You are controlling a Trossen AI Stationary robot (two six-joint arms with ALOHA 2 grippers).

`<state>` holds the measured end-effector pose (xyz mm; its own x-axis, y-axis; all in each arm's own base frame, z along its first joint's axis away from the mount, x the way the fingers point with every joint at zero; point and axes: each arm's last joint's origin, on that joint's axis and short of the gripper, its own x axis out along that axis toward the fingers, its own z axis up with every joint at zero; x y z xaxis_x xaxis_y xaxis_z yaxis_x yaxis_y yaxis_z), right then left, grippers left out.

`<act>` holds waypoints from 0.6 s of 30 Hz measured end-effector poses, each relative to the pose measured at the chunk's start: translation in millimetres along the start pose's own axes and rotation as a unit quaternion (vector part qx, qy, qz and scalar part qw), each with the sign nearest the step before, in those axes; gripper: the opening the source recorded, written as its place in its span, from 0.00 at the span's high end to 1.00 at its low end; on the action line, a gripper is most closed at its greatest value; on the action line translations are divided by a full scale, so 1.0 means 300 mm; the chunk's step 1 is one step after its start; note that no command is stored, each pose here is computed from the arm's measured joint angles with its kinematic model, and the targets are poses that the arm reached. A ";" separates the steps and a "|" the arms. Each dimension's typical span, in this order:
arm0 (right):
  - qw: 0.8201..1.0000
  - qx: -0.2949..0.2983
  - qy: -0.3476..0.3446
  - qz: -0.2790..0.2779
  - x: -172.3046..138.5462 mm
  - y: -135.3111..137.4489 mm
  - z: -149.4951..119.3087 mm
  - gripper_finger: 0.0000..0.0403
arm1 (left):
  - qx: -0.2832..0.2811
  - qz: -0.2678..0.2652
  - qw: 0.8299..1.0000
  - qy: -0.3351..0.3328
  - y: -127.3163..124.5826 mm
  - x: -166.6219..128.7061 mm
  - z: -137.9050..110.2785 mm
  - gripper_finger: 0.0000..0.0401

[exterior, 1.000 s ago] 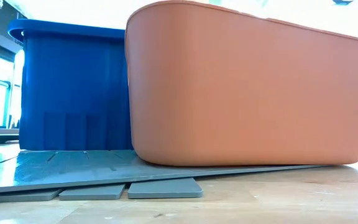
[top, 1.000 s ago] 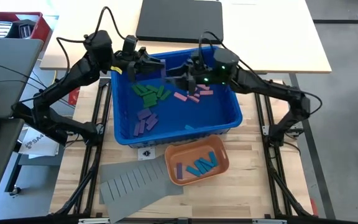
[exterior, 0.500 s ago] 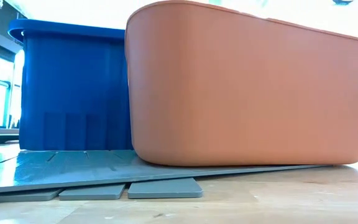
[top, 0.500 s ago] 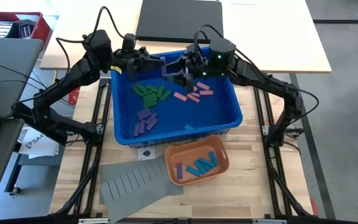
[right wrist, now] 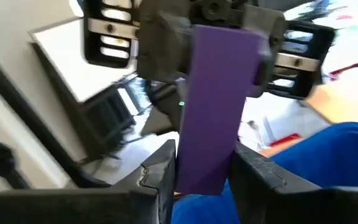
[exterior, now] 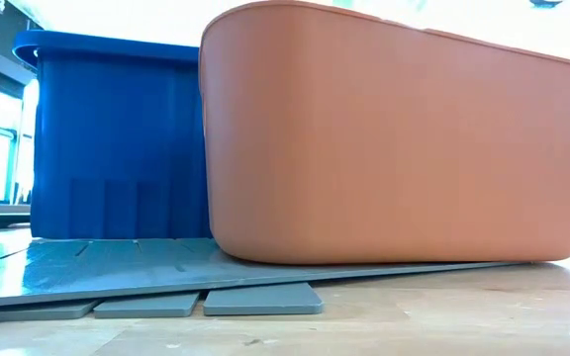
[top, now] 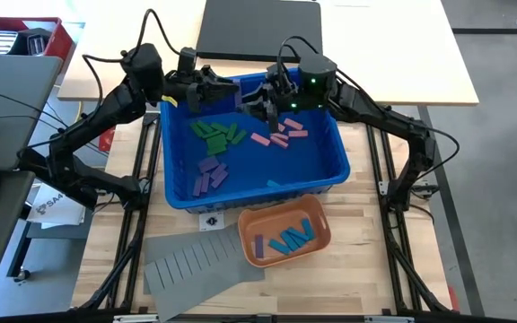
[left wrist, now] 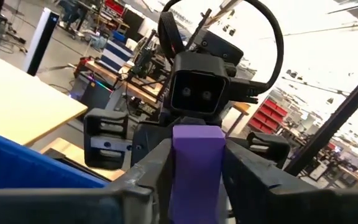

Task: Sort blocks
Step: Put the purple block into the orange bin

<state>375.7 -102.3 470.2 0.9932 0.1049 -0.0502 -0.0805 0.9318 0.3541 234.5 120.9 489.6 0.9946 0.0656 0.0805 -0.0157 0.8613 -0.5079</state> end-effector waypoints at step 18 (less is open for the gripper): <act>0.958 0.249 0.115 -0.086 0.055 0.364 -0.195 0.73 | 0.028 -0.052 0.994 0.088 -0.024 -0.288 0.048 0.46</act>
<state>378.5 21.6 453.4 0.9388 0.0916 -0.3321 0.1901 0.6663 0.7211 147.3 116.4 498.6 0.9936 -0.1108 -0.0233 0.0881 0.8858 -0.4556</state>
